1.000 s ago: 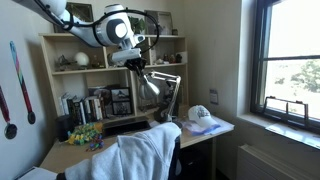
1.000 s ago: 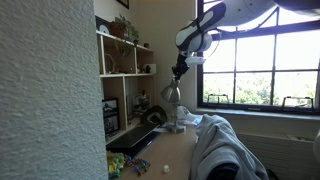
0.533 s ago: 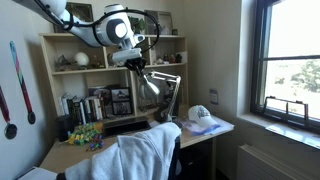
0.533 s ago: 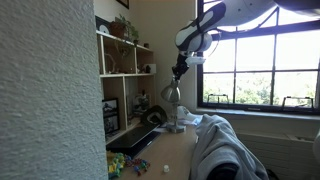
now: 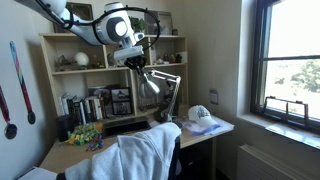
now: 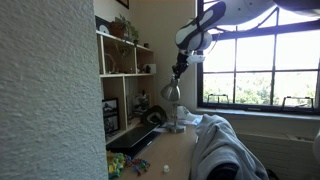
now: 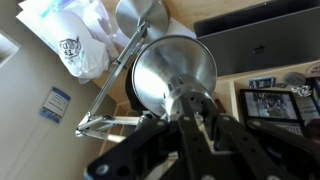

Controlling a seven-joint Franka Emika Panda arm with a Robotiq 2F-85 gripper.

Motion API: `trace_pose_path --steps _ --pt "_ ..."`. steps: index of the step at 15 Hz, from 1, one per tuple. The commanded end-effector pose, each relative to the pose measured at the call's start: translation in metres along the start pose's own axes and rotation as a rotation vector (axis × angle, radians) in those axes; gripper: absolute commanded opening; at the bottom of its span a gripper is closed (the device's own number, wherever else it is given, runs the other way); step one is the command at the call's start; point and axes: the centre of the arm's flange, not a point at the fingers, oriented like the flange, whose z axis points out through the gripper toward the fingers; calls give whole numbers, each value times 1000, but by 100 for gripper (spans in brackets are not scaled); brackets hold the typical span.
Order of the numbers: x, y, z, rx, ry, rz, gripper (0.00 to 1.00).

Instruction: Twist the knob on the lamp.

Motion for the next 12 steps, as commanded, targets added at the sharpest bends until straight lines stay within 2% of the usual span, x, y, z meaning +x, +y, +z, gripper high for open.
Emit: trace_pose_path --steps 1,12 --pt "11 8 -6 9 -28 -68 6" --pt "15 13 -5 37 -152 -277 6"
